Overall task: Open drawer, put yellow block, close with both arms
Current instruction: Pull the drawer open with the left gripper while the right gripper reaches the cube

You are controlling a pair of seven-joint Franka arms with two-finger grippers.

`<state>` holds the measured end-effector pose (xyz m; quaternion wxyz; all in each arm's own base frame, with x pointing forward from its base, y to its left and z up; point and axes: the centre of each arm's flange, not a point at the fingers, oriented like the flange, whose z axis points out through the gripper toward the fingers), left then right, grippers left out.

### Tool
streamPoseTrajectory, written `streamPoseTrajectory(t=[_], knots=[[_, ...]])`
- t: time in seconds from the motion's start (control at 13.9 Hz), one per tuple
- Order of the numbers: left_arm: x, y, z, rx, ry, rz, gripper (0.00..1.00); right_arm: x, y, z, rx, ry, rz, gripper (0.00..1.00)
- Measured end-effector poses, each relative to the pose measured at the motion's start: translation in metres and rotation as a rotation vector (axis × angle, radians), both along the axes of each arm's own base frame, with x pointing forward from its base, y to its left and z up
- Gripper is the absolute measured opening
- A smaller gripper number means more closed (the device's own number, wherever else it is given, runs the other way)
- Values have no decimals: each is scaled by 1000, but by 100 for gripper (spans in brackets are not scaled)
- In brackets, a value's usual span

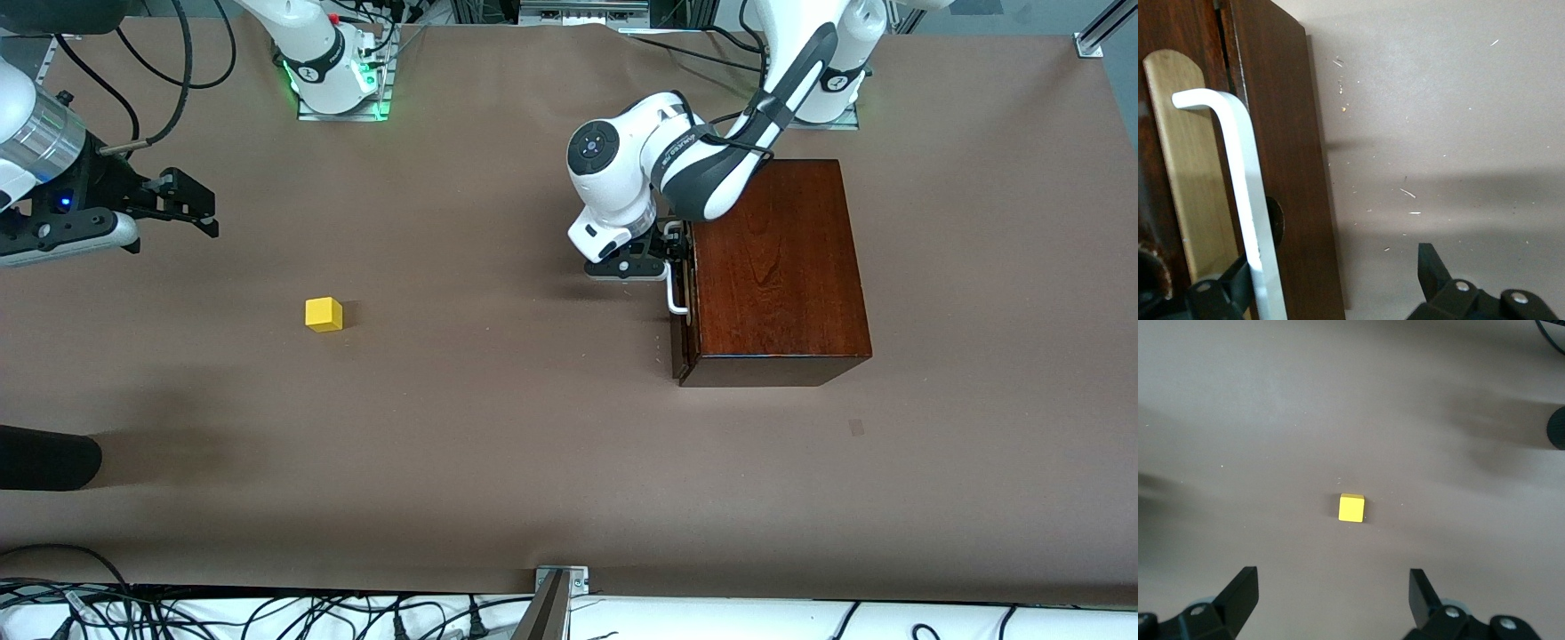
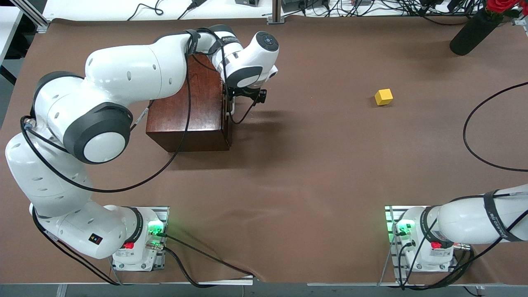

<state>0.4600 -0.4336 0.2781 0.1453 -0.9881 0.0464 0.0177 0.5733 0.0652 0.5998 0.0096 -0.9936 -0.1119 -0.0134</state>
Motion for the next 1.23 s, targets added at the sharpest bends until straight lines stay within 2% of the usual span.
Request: streamPoseTrajectory(t=[0.65, 0.79, 1.01, 1.23], knots=[[0, -34, -5, -55, -56, 55, 100, 0, -3, 0, -1, 0, -3, 100], [3, -47, -3, -74, -64, 60, 100, 1, -4, 7, 0, -17, -4, 100], [7, -63, 1, -110, -59, 84, 100, 1, -5, 25, 3, -52, -8, 100], [7, -71, 2, -122, -54, 87, 100, 8, -20, 16, 1, -38, -34, 100]])
